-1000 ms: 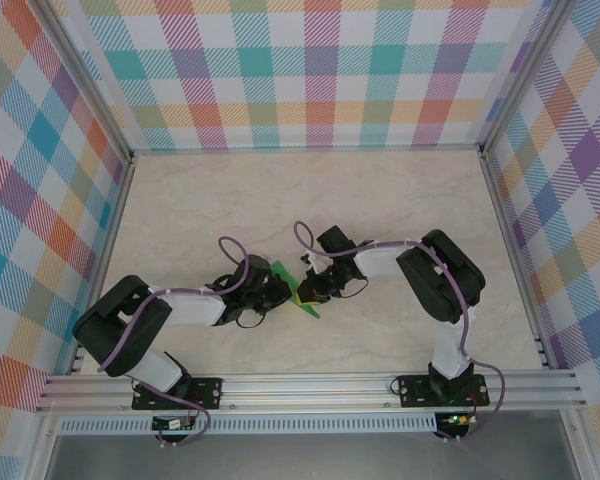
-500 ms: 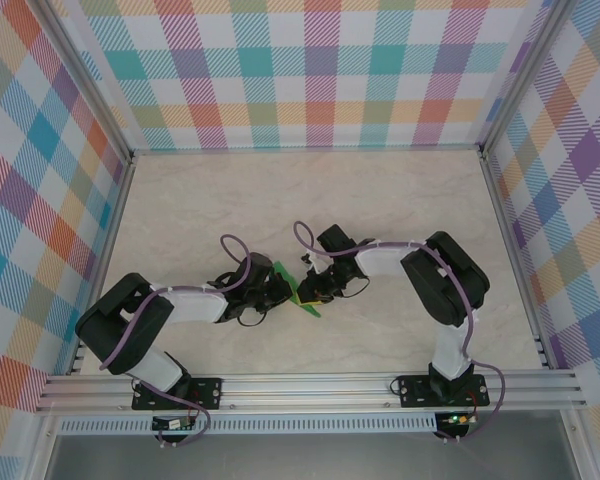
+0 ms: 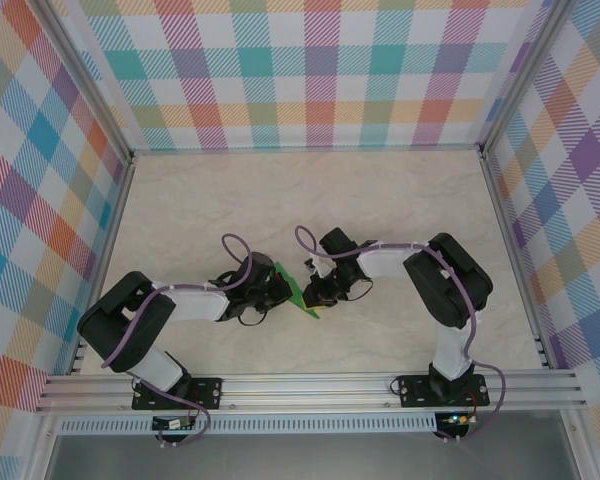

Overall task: Fold a paper plane with a square sheet of paper (pick it up from the middle)
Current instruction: Fold the wing for the fifth time at the center of the table.

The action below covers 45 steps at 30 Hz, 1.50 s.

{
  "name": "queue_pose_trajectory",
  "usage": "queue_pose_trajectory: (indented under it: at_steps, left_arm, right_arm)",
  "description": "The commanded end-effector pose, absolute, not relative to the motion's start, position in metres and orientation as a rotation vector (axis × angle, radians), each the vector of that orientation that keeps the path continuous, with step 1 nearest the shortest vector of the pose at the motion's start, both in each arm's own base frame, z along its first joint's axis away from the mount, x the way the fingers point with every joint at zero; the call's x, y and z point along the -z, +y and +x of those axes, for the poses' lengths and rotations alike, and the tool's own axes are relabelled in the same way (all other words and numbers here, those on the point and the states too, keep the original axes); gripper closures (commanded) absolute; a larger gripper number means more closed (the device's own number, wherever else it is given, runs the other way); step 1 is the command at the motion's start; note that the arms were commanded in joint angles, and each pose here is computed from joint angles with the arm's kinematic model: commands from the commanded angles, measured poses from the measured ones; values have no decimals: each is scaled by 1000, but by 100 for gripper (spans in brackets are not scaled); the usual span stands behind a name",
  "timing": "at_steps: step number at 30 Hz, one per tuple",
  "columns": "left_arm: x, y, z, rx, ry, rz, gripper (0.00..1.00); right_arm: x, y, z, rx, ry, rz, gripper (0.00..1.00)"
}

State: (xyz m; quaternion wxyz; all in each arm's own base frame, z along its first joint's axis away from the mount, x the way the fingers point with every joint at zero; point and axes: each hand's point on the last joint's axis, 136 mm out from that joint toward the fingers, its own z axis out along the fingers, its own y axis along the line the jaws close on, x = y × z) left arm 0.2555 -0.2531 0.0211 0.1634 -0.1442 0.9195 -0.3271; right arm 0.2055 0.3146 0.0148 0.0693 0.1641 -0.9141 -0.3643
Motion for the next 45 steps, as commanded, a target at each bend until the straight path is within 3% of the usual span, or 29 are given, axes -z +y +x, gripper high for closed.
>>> queue_pose_trajectory:
  at_steps: [1, 5, 21, 30, 37, 45]
  left_arm:
    - [-13, -251, 253, 868, 2656, -397, 94]
    - [-11, -250, 252, 859, 2663, -399, 94]
    - [-7, -246, 251, 832, 2679, -413, 95]
    - [-6, -246, 250, 832, 2682, -413, 95]
    - [-6, -247, 250, 832, 2683, -412, 95]
    - [-5, -246, 249, 826, 2686, -415, 95]
  right_arm:
    - [-5, 307, 200, 1039, -2743, 497, 86]
    - [-18, 307, 199, 1060, -2751, 513, 82]
    - [0, 292, 186, 955, -2728, 468, 85]
    - [-45, 287, 210, 960, -2932, 524, 75]
    - [-58, 318, 203, 1120, -2819, 611, 86]
    - [-39, 333, 202, 1082, -2771, 618, 93]
